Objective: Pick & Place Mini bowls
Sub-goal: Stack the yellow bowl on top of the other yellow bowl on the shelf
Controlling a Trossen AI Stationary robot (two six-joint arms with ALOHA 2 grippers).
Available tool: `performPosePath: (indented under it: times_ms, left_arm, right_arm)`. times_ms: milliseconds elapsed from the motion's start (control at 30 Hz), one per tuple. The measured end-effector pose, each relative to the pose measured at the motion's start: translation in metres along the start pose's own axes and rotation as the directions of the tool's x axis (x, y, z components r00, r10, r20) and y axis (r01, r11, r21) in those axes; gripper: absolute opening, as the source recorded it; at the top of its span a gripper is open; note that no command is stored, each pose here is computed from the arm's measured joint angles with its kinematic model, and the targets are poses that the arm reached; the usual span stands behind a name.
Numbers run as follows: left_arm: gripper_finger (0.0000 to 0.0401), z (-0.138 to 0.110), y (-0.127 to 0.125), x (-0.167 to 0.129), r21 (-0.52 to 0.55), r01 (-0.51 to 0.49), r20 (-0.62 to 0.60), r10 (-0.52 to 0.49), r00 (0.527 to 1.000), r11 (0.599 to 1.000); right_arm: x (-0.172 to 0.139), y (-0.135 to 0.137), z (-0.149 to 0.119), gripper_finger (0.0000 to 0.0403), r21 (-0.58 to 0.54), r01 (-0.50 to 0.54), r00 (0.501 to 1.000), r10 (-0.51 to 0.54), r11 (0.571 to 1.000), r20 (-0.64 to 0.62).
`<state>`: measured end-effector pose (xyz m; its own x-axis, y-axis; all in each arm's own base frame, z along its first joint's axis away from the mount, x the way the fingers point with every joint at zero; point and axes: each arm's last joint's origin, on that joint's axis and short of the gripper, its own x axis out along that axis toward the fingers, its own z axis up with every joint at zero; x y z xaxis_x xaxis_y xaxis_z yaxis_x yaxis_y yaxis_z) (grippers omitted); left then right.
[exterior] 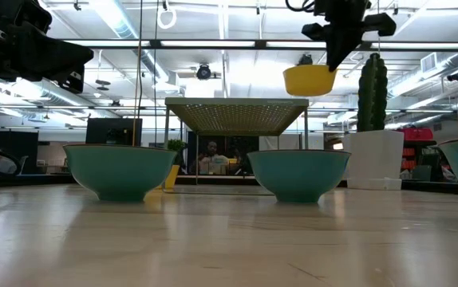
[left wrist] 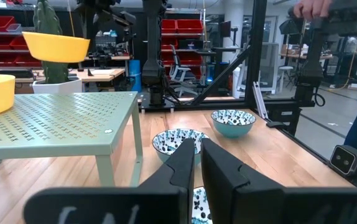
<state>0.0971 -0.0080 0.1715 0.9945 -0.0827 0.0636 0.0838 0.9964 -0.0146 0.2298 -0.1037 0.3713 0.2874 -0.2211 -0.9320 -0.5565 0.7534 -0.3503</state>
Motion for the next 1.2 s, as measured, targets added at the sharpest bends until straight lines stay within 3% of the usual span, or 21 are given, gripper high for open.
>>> performPosePath:
  times_ms: [233, 567, 867, 1200]
  left_arm:
    - [0.0034, 0.0, 0.0, 0.0, 0.0, 0.0, 0.0, 0.0, 1.0, 1.0]
    - [0.0034, 0.0, 0.0, 0.0, 0.0, 0.0, 0.0, 0.0, 1.0, 1.0]
    - [0.0034, 0.0, 0.0, 0.0, 0.0, 0.0, 0.0, 0.0, 1.0, 1.0]
    - [0.0034, 0.0, 0.0, 0.0, 0.0, 0.0, 0.0, 0.0, 1.0, 1.0]
  right_arm:
    - [0.005, -0.006, 0.005, 0.0, -0.01, 0.023, 1.0, -0.023, 1.0, -0.008]
    - [-0.014, -0.034, 0.018, 0.0, 0.003, 0.095, 0.995, -0.095, 0.995, 0.029]
    - [-0.007, -0.053, 0.031, 0.0, -0.098, 0.097, 0.994, -0.092, 0.99, 0.053]
    - [-0.007, -0.069, 0.04, 0.0, -0.089, 0.155, 0.984, -0.145, 0.984, 0.106]
